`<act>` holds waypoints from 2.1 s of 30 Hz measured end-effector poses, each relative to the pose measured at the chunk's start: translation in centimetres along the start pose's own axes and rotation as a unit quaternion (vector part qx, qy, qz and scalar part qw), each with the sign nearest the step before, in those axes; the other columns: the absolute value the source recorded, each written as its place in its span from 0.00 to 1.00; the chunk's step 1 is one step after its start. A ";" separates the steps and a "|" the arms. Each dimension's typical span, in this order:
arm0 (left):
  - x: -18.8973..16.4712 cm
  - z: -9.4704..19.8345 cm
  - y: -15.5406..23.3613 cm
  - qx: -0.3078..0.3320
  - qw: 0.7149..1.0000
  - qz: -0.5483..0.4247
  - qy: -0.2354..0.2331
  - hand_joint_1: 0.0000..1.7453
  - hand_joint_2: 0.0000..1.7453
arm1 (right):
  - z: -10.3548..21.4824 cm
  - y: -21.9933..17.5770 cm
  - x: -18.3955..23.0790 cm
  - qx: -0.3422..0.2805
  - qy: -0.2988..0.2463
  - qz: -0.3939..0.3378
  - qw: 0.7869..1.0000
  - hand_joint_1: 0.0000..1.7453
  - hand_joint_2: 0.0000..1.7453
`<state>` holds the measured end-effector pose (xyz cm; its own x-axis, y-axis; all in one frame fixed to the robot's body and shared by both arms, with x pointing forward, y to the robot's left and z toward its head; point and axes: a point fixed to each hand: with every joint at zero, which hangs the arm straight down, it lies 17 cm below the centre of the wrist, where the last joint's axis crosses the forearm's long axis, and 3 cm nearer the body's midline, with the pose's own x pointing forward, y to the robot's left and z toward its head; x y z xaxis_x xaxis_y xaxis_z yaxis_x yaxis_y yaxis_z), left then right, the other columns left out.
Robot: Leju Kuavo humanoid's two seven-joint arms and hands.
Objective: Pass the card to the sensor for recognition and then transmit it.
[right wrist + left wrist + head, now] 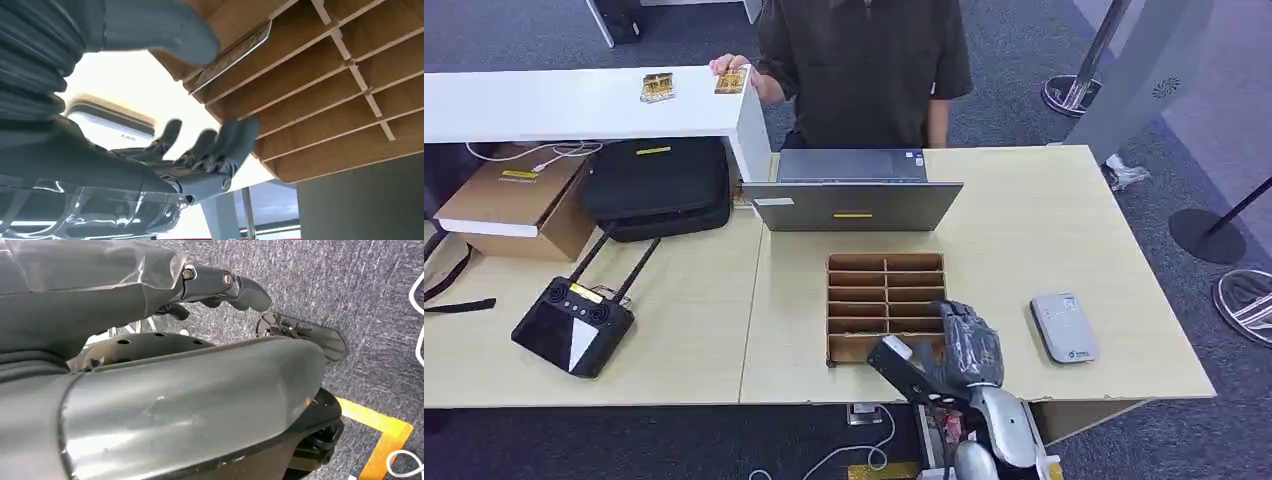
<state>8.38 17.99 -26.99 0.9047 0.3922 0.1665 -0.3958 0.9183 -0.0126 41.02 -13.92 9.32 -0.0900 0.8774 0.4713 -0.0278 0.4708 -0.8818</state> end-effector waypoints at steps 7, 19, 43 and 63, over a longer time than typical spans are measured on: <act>0.0 0.0 0.0 0.000 1.000 0.000 0.000 0.00 0.00 | 0.0 -0.2 0.0 -0.003 0.000 -0.001 1.000 0.91 1.00; -0.1 0.0 0.0 0.000 1.000 0.000 0.002 0.00 0.00 | -0.1 -1.1 0.0 -0.019 -0.003 -0.015 1.000 1.00 1.00; -0.2 -0.1 0.7 0.019 1.000 0.022 0.003 0.00 0.00 | 12.0 -30.3 -2.9 -0.535 -0.066 -0.076 0.839 1.00 1.00; 0.5 0.2 -1.5 -0.035 0.994 -0.102 -0.024 0.00 0.00 | -10.4 -31.4 1.3 -0.450 -0.051 -0.187 0.872 1.00 1.00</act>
<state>9.42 16.79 -26.64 0.9554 0.1969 0.2200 -0.1924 0.9804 -0.0418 52.13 -26.59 37.78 -0.3312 0.6551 0.6791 0.7143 0.6443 -0.2731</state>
